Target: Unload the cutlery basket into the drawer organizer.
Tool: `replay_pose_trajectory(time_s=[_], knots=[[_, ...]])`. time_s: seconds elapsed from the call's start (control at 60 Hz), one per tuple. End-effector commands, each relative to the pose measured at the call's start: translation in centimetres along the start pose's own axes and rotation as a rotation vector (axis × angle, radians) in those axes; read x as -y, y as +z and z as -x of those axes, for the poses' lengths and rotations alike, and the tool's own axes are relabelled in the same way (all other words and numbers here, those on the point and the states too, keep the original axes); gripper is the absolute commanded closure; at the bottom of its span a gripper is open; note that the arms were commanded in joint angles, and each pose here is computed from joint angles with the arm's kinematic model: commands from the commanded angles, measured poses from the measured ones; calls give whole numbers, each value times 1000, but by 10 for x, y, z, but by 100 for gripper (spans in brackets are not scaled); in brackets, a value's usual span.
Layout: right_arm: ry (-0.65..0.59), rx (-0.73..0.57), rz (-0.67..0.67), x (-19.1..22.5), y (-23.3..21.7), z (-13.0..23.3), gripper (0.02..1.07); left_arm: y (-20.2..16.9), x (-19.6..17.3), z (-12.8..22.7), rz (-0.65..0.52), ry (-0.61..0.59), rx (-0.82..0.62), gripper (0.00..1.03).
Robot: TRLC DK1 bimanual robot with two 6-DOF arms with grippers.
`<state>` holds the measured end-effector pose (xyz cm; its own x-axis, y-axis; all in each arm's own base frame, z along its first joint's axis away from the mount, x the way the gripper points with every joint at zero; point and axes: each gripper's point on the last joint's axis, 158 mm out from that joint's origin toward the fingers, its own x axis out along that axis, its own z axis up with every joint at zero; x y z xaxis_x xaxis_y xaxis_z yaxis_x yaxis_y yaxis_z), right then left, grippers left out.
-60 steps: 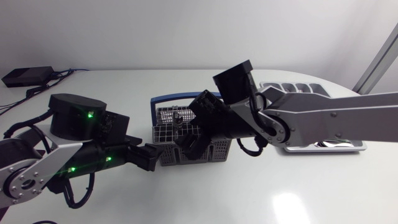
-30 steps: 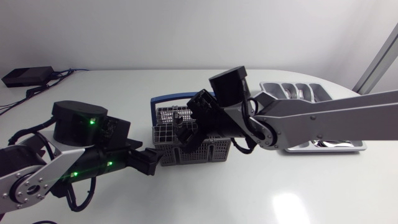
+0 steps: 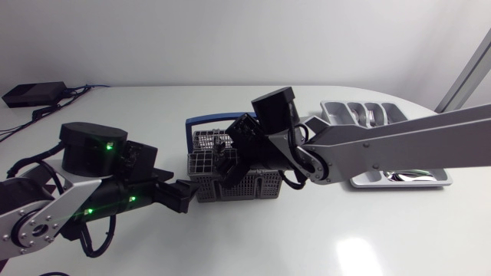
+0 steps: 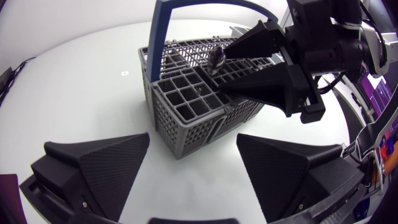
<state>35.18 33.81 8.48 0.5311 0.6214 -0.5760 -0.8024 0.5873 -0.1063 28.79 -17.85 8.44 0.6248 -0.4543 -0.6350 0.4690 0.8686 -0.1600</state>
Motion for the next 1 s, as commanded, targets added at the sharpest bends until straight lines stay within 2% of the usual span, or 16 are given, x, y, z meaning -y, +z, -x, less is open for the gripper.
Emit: replay_pose_trajectory(time_s=[0.0,0.717,0.75,0.783,0.9,0.95,0.983], knots=[[-13,1,10,4,-2,-7,34,-10,-3,-4,-16,-6,-22,5],[-32,24,-1,6,14,-12,34,-14,-5,-8,-14,-4,-32,5],[-31,23,-2,6,13,-12,38,-15,-5,-8,-14,-4,-33,5],[-29,26,1,4,14,-12,49,-14,-5,-9,-12,-4,-32,5],[-31,43,3,1,17,-9,72,-15,-7,-10,-11,-1,-36,5],[-30,44,6,0,17,-9,79,-16,-7,-10,-11,-1,-38,5],[-30,46,6,0,17,-8,79,-16,-7,-10,-11,-1,-38,5]])
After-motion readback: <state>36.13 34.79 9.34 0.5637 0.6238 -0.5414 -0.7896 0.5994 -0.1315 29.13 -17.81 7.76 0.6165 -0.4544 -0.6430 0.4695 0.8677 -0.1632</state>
